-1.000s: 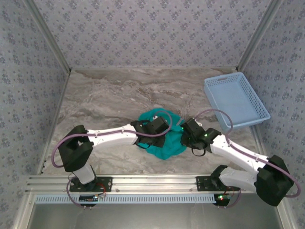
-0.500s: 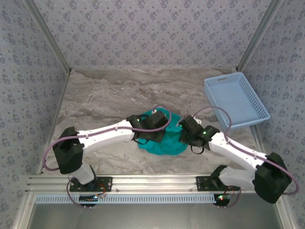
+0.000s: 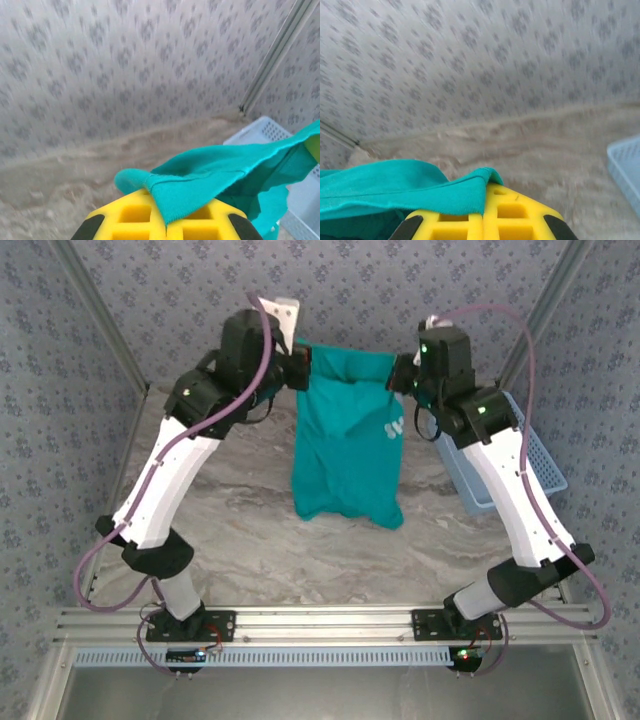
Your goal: Fold the inside-out t-shirt
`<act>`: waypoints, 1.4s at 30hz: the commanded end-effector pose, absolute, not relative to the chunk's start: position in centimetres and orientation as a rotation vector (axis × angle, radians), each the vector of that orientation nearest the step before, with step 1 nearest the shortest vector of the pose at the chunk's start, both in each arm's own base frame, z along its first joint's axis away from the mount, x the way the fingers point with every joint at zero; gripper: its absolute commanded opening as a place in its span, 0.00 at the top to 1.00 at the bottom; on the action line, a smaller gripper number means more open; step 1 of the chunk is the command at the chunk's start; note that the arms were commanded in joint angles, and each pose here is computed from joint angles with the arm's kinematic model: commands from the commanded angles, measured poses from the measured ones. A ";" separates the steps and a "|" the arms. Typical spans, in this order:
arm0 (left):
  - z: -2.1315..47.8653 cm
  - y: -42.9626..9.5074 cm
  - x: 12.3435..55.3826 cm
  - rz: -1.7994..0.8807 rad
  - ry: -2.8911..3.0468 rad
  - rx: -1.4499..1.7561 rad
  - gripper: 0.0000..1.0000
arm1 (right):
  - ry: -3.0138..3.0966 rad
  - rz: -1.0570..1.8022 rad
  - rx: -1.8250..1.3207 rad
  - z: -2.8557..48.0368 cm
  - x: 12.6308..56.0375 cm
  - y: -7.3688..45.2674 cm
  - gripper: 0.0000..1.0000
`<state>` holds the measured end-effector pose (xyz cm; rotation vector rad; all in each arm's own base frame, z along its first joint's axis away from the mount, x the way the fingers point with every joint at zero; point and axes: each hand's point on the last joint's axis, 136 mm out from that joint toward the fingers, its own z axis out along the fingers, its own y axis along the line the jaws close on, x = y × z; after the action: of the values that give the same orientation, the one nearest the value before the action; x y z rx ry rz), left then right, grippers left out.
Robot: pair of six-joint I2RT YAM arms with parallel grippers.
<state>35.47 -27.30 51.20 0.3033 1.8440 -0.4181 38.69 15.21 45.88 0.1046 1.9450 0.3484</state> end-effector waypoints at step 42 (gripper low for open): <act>60.2 -24.8 43.7 -0.215 1.374 0.452 1.00 | 1.531 0.476 0.027 58.6 48.6 13.1 1.00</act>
<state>48.76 -26.02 51.66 0.4540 1.6071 -0.1455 53.24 13.52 51.11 0.0412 1.7201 0.4315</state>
